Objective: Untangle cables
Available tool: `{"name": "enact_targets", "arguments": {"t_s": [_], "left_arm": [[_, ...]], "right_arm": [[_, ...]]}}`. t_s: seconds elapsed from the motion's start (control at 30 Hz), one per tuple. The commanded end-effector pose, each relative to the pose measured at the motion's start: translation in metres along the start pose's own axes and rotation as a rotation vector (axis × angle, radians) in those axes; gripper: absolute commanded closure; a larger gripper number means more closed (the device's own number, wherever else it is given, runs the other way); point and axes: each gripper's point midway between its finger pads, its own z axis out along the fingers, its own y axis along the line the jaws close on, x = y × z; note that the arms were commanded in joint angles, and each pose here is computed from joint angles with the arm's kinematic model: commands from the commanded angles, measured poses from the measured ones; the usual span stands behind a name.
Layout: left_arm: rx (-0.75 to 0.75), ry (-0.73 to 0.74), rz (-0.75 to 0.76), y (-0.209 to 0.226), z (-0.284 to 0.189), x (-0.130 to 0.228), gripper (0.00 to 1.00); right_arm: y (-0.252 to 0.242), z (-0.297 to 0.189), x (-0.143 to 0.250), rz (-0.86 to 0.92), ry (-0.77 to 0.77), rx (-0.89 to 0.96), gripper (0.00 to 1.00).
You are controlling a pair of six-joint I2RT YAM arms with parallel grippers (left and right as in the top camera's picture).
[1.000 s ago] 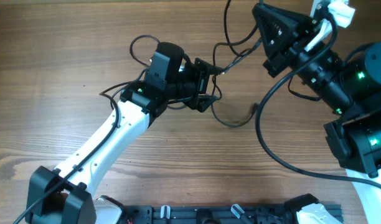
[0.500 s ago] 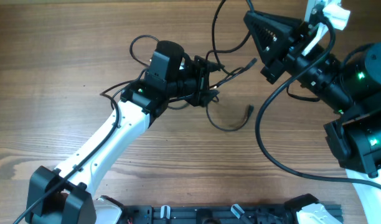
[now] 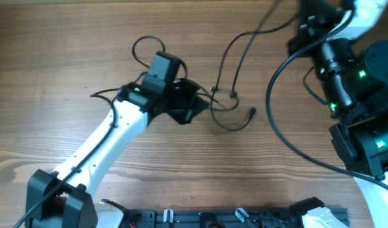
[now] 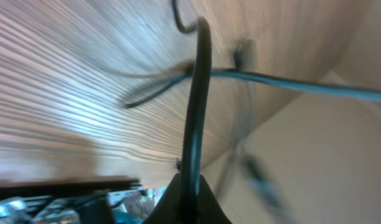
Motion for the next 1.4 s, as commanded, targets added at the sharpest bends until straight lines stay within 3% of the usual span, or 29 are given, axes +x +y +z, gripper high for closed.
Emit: {"name": "enact_targets", "arguments": {"t_s": [0.0,0.1,0.3,0.53,0.67,0.8,0.97,1.17,1.37], "left_arm": [[-0.002,0.034,0.106,0.008,-0.015,-0.016,0.96],[0.012,0.044,0.101,0.01,-0.026,-0.028,0.96],[0.044,0.027,0.078,0.013,-0.044,-0.051,0.96],[0.026,0.018,0.214,0.019,-0.046,-0.054,0.96],[-0.081,-0.055,0.19,0.042,-0.047,-0.066,0.96],[-0.272,-0.21,0.205,0.08,-0.061,-0.097,0.96],[-0.439,-0.313,0.121,0.122,-0.092,-0.123,0.96],[-0.44,-0.366,-0.046,0.15,-0.13,-0.151,0.96],[-0.348,-0.387,-0.202,0.167,-0.159,-0.172,0.96]], "right_arm": [[-0.097,-0.034,-0.031,-0.116,-0.126,0.612,0.96],[-0.126,-0.052,-0.043,-0.185,-0.148,0.812,0.96],[-0.16,-0.055,-0.057,-0.2,-0.191,0.928,0.96],[-0.237,-0.045,-0.021,-0.303,-0.011,1.157,0.96],[-0.293,-0.041,0.007,-0.296,0.079,1.289,0.96],[-0.339,-0.031,0.057,-0.305,0.268,1.332,0.96],[-0.374,-0.025,0.108,-0.195,0.381,1.331,0.96],[-0.4,-0.022,0.16,-0.043,0.499,1.283,0.96],[-0.421,-0.025,0.201,0.099,0.608,1.208,0.96]]}}
